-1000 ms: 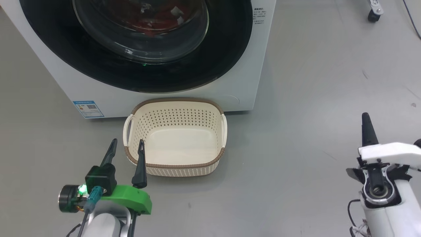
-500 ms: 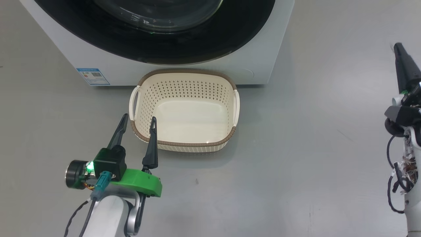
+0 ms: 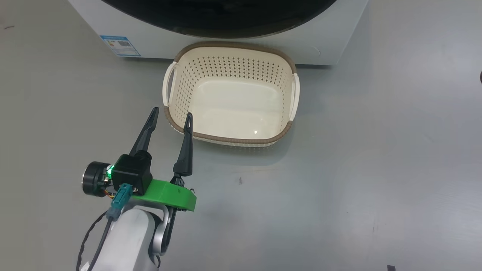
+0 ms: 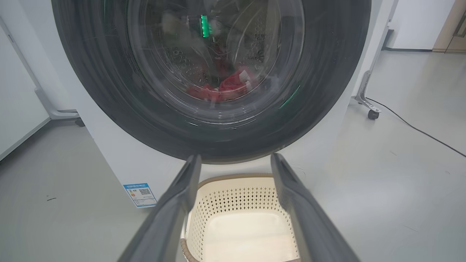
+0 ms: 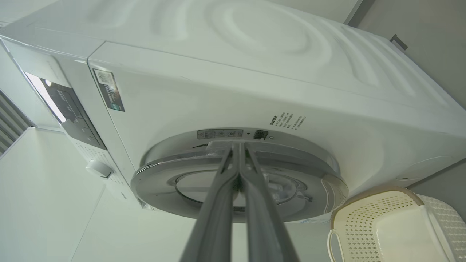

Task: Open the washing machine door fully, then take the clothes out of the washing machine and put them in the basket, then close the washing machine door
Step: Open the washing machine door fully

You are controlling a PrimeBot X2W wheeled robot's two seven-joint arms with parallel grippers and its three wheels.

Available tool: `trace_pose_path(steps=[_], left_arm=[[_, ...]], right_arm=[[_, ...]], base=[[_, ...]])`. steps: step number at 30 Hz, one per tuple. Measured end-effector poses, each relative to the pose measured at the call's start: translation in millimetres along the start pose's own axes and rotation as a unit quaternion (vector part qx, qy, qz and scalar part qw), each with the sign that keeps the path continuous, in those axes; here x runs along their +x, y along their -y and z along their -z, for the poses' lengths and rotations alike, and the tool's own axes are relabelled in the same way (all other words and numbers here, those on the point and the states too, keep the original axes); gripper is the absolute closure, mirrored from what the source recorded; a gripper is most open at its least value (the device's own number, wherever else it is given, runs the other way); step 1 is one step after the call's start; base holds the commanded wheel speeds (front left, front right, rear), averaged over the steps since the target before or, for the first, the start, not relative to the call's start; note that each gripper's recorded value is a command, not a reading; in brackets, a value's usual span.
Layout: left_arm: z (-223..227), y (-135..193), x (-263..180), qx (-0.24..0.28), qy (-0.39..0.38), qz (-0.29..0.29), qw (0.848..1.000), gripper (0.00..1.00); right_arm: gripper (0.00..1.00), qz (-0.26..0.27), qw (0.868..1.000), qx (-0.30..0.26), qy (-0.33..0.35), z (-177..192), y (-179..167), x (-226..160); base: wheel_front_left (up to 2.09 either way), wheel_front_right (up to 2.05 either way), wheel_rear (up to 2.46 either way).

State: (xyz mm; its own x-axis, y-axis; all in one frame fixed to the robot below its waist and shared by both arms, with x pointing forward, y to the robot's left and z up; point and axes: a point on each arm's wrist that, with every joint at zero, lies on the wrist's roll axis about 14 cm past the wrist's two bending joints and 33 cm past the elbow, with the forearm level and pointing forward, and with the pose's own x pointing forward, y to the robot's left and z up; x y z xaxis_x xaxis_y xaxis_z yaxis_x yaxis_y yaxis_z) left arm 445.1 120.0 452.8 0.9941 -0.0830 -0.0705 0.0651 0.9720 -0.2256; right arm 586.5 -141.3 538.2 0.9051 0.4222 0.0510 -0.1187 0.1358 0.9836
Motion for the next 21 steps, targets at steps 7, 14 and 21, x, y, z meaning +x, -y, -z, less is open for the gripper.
trace_pose_path(steps=[7, 14, 21], left_arm=[[8.0, -9.3, 1.9, -0.003, -0.009, -0.011, 1.0, 0.0], [11.1, -15.6, 4.4, -0.002, -0.014, -0.017, 1.0, 0.0], [16.2, -16.9, -1.2, -0.01, -0.025, -0.021, 0.999, 0.0]], right_arm=[[1.0, 0.005, 0.999, -0.004, -0.054, 13.9, 5.5, 35.4], [1.0, 0.016, 0.996, -0.006, -0.089, 27.3, 15.2, 66.7], [1.0, 0.012, 0.992, -0.001, -0.126, 49.7, 15.7, 99.0]], base=[[0.0, 0.0, 0.0], [0.0, 0.0, 0.0], [0.0, 0.0, 0.0]])
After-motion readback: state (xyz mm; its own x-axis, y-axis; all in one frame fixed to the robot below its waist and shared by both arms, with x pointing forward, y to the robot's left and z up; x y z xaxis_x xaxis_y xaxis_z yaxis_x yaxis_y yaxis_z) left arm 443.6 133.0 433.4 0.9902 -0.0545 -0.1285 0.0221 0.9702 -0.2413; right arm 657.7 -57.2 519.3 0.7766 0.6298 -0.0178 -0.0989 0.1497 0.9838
